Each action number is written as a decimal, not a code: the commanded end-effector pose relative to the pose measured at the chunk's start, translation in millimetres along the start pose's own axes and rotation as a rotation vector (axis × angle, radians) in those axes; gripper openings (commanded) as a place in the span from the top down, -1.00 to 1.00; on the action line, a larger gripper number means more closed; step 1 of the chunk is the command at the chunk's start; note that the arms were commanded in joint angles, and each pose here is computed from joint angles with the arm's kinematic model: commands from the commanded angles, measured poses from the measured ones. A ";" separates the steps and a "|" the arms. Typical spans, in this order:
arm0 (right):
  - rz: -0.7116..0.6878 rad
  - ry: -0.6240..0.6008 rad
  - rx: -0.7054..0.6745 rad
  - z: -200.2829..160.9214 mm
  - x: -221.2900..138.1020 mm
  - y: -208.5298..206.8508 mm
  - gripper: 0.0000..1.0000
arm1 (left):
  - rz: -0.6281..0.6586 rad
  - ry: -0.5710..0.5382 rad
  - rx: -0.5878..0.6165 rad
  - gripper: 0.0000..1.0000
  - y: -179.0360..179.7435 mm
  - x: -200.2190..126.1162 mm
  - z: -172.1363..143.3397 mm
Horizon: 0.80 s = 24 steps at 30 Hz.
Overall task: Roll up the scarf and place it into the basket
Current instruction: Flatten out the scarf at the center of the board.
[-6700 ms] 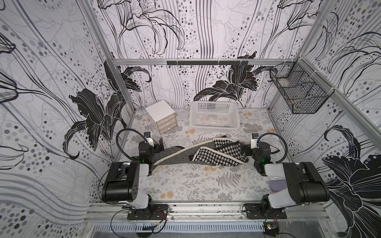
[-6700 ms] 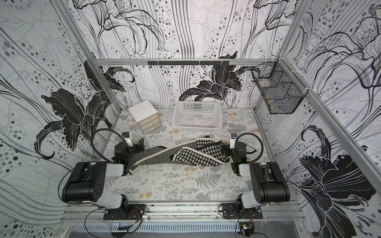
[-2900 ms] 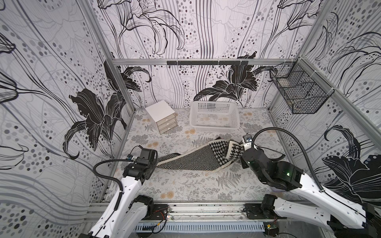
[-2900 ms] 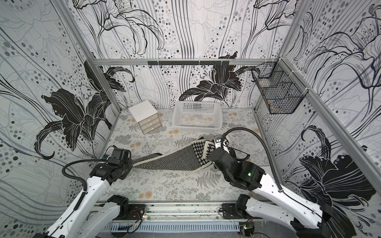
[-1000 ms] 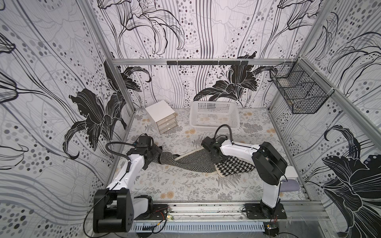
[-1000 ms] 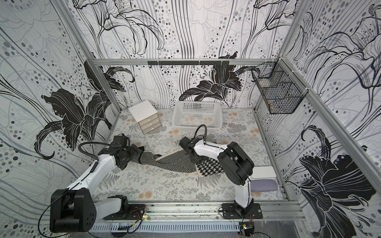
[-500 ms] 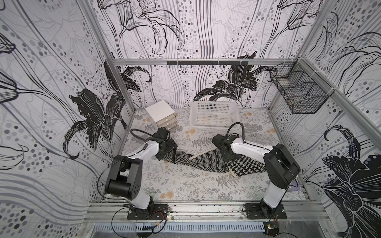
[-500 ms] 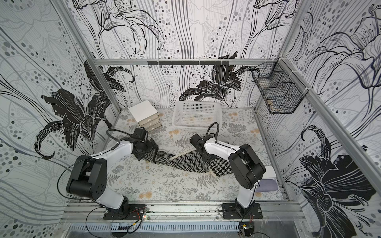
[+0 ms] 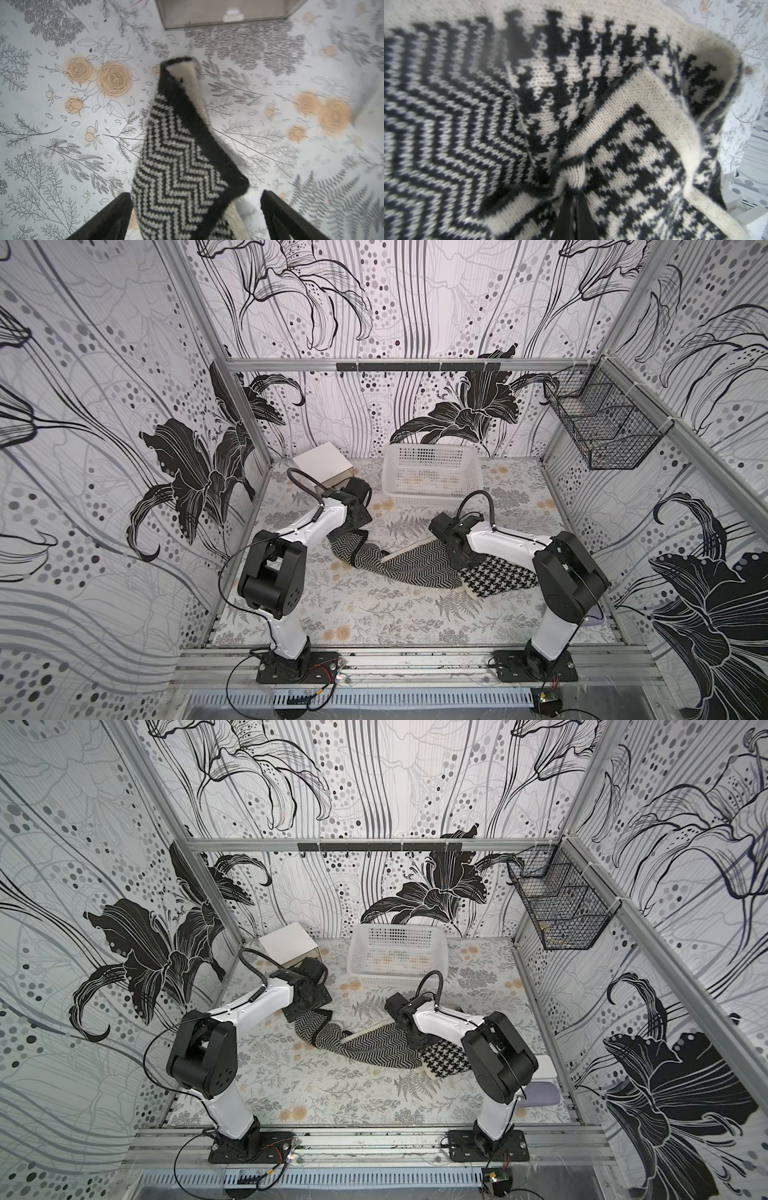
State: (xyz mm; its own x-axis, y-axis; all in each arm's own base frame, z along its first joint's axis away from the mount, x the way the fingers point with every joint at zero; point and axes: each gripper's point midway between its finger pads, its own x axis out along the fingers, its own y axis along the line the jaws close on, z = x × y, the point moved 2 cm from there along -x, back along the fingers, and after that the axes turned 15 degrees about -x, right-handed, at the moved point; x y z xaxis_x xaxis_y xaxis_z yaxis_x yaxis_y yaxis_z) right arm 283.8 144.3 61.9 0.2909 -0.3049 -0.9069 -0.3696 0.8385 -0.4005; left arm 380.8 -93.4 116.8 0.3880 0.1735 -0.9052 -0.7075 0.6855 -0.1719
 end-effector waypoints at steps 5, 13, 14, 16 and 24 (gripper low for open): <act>0.042 -0.005 -0.016 1.4 0.1 8.4 1.00 | 0.108 0.009 0.088 -0.86 -6.9 19.3 -9.8; 0.040 -0.007 -0.016 -3.1 1.4 7.6 1.00 | 0.150 0.023 0.110 -0.76 -12.0 39.4 -15.7; 0.043 -0.007 -0.014 -3.4 1.4 7.9 1.00 | 0.152 0.024 0.112 -0.75 -12.5 41.3 -17.3; 0.046 -0.008 -0.014 -3.9 2.1 8.6 1.00 | 0.152 0.029 0.117 -0.73 -14.3 44.7 -20.6; 0.050 -0.006 -0.022 -3.0 4.2 10.6 1.00 | 0.183 0.063 0.126 -0.43 -8.4 62.7 -34.8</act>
State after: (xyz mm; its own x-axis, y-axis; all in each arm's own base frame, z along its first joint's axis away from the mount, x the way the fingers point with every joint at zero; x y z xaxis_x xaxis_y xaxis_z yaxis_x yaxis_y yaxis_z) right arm 282.9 148.8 55.4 0.2884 -0.2722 -0.9180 -0.3809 0.8470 -0.3708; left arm 390.7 -113.0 54.6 0.2278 0.2490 -0.9413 -0.6867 0.7265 0.0260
